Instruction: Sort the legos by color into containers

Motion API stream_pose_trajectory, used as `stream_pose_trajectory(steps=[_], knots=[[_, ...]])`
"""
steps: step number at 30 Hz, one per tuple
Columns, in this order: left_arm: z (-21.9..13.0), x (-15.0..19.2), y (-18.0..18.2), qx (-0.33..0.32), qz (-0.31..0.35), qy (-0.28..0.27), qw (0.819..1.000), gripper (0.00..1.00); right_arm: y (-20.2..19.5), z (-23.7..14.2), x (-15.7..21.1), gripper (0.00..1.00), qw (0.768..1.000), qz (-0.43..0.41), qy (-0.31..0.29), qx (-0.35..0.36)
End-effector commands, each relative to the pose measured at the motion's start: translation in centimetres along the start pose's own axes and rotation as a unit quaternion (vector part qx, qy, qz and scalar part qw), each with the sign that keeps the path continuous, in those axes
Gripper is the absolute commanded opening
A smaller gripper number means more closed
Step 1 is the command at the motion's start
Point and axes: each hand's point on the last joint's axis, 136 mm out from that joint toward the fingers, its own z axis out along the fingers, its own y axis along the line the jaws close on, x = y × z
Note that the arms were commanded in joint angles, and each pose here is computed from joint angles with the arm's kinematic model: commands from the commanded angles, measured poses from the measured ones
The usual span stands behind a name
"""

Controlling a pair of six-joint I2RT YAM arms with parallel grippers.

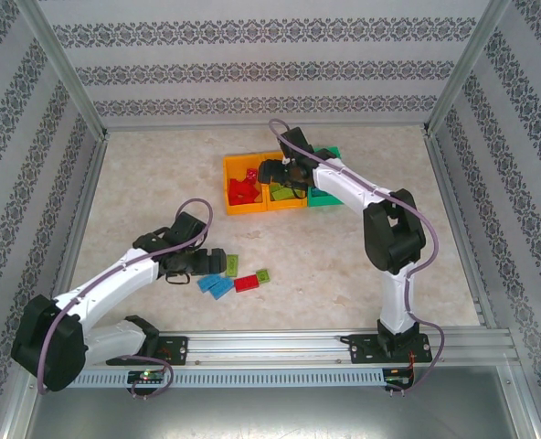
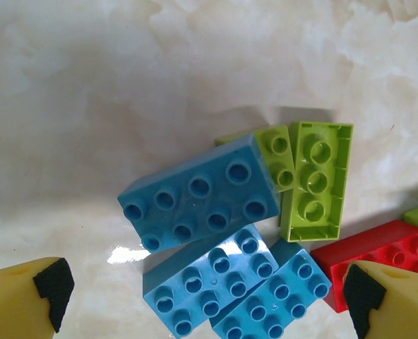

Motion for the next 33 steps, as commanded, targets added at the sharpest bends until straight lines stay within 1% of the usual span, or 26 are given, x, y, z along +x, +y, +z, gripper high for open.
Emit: stream_pose_trajectory(steps=[1, 3, 7, 10, 17, 21, 24, 28, 33], knots=[[0.6, 0.6, 0.1, -0.008, 0.005, 0.013, 1.0, 1.0, 0.8, -1.3, 0.0, 0.88, 1.0, 0.007, -0.007, -0.013], [1.1, 0.6, 0.0, -0.011, -0.014, 0.021, 1.0, 1.0, 0.8, -1.3, 0.1, 0.88, 1.0, 0.008, -0.006, -0.012], [1.5, 0.3, 0.0, -0.008, -0.061, 0.01, 0.998, 1.0, 0.5, -1.7, 0.3, 0.88, 1.0, 0.006, -0.008, -0.009], [1.6, 0.4, 0.1, -0.011, -0.109, 0.009, 0.994, 0.99, 0.3, -1.9, 0.5, 0.88, 1.0, 0.004, -0.008, -0.006], [1.9, 1.0, 0.6, -0.014, -0.219, 0.009, 0.976, 1.0, 0.1, -1.7, 1.0, 0.88, 1.0, 0.009, -0.003, -0.006], [2.6, 0.1, -0.2, 0.022, -0.265, -0.007, 0.964, 1.0, 0.1, -1.8, 1.0, 0.88, 1.0, 0.009, -0.004, -0.008], [2.7, -0.7, -0.3, 0.036, -0.281, -0.023, 0.959, 1.0, 0.1, -1.9, 1.2, 0.88, 1.0, 0.007, -0.004, -0.008], [2.8, -1.0, 0.0, 0.038, -0.279, -0.029, 0.959, 0.98, -0.2, -1.9, 1.4, 0.88, 1.0, 0.007, -0.003, -0.003], [3.1, -1.5, 0.2, 0.045, -0.27, -0.037, 0.961, 0.93, -0.2, -1.8, 1.4, 0.88, 1.0, 0.01, -0.002, -0.005]])
